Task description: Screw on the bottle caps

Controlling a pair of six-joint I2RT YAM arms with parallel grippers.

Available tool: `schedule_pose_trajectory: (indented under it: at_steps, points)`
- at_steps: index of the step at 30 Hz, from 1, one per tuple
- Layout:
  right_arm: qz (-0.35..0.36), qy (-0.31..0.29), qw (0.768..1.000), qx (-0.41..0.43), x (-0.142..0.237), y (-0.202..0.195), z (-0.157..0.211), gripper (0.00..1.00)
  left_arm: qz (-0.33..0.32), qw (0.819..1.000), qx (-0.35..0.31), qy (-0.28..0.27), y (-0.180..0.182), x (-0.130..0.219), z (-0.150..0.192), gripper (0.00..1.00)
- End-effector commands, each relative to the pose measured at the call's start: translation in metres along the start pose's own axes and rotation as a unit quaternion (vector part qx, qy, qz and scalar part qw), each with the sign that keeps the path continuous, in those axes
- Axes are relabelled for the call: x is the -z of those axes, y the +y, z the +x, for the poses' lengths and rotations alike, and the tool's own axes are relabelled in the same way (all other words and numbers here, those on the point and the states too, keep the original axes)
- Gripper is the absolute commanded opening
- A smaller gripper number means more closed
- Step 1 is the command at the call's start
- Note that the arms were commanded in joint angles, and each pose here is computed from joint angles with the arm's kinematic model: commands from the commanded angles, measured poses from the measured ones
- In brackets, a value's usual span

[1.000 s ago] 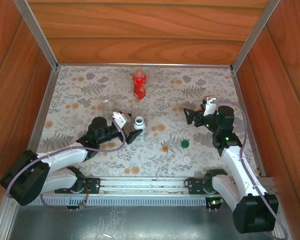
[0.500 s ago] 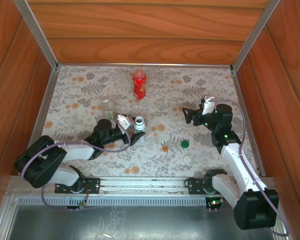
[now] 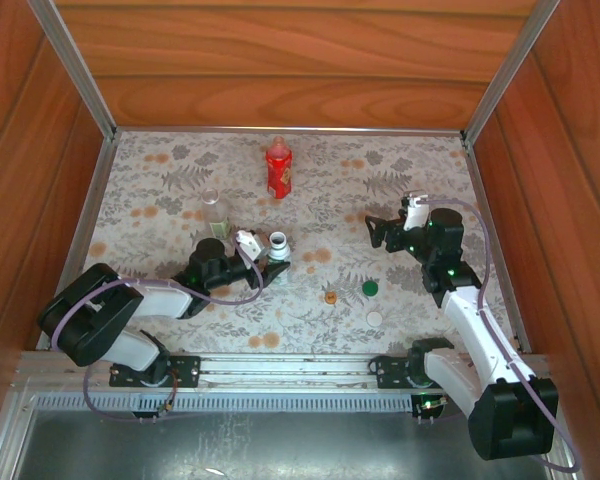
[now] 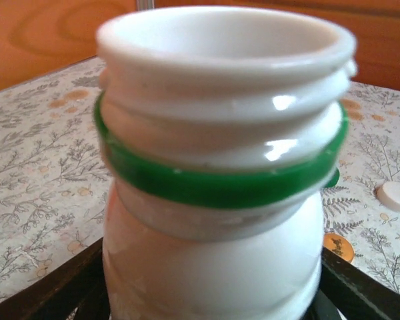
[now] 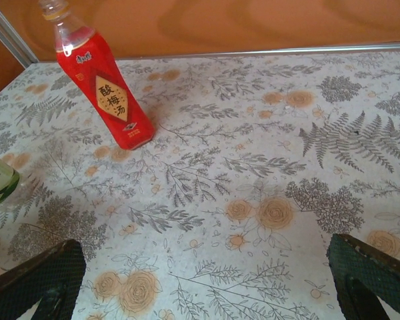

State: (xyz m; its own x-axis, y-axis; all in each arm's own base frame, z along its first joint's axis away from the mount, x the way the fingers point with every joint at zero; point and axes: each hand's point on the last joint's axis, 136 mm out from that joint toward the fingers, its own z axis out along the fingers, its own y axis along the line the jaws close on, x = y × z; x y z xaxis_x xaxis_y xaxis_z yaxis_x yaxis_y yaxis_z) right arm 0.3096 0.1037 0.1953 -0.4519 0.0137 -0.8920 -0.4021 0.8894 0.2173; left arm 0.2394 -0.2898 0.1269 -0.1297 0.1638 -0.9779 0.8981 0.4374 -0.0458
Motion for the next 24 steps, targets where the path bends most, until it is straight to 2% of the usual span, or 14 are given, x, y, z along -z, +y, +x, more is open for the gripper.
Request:
schedule_pose_trajectory:
  at_steps: [1, 6, 10, 12, 14, 16, 19, 21, 24]
  points:
    - [0.011, -0.007, 1.000, -0.004, 0.004, 0.000, -0.012, 0.99, 0.021, 1.000, -0.006, -0.016, -0.009, -0.003, -0.010, 0.64]
    - [0.038, 0.010, 0.999, -0.032, 0.005, -0.009, -0.006, 0.99, 0.030, 0.999, -0.008, -0.019, -0.011, -0.005, -0.013, 0.62]
    - [0.089, 0.054, 0.992, -0.072, 0.010, -0.025, 0.014, 1.00, 0.046, 0.998, -0.025, -0.024, -0.014, -0.008, -0.017, 0.62]
    - [0.147, 0.080, 0.979, -0.118, 0.017, -0.042, 0.029, 1.00, 0.060, 0.997, -0.031, -0.027, -0.013, -0.010, -0.020, 0.62]
    - [0.176, 0.109, 0.967, -0.147, 0.023, -0.048, 0.040, 1.00, 0.080, 0.996, -0.033, -0.033, -0.012, -0.013, -0.025, 0.62]
    - [0.165, 0.130, 0.962, -0.175, 0.025, -0.041, 0.051, 1.00, 0.099, 0.993, -0.043, -0.037, -0.014, -0.015, -0.028, 0.62]
    - [0.134, 0.129, 0.959, -0.212, 0.025, -0.030, 0.058, 1.00, 0.133, 0.989, -0.050, -0.040, -0.017, -0.018, -0.029, 0.62]
    - [0.086, 0.128, 0.965, -0.212, 0.022, -0.015, 0.064, 1.00, 0.159, 0.985, -0.052, -0.040, -0.021, -0.020, -0.028, 0.62]
    - [0.062, 0.128, 0.966, -0.216, 0.019, -0.008, 0.070, 1.00, 0.166, 0.985, -0.044, -0.033, -0.021, -0.024, -0.022, 0.62]
